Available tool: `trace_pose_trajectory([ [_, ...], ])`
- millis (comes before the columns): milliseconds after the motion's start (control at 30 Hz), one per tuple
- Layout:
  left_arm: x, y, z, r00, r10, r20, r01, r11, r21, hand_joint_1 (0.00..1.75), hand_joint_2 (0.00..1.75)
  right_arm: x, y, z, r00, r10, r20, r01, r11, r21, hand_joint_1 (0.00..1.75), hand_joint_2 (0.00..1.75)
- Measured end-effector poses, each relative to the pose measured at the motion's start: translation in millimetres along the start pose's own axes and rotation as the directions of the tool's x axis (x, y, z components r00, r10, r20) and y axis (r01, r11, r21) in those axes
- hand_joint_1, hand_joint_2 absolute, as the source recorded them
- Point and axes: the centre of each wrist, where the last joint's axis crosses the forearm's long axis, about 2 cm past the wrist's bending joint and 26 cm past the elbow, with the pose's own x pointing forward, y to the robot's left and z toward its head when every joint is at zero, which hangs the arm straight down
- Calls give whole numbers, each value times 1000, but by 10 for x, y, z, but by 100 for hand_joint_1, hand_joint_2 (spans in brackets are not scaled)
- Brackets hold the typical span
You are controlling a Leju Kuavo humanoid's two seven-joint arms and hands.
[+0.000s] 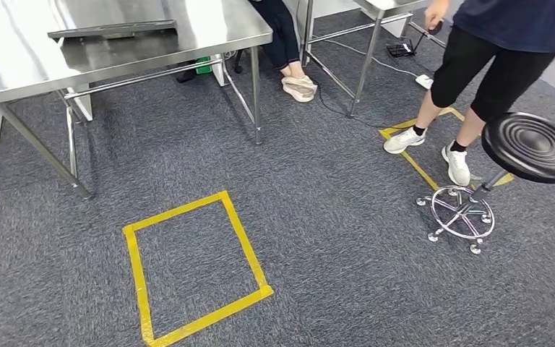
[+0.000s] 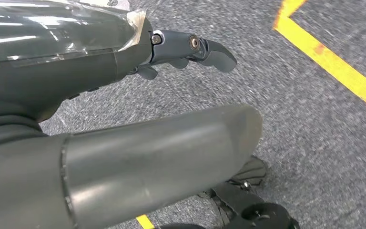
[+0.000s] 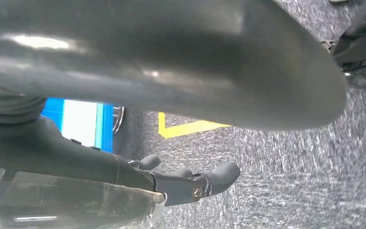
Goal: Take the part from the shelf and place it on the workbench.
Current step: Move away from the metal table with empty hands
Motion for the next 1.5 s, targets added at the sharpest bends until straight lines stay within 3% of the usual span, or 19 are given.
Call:
trace_pose_trajectory([
  [1500, -10, -9, 6, 1000, 12, 10, -12, 1000, 3, 0, 0, -41, 31, 4, 1000, -9, -5, 9, 1000, 7, 0, 0],
])
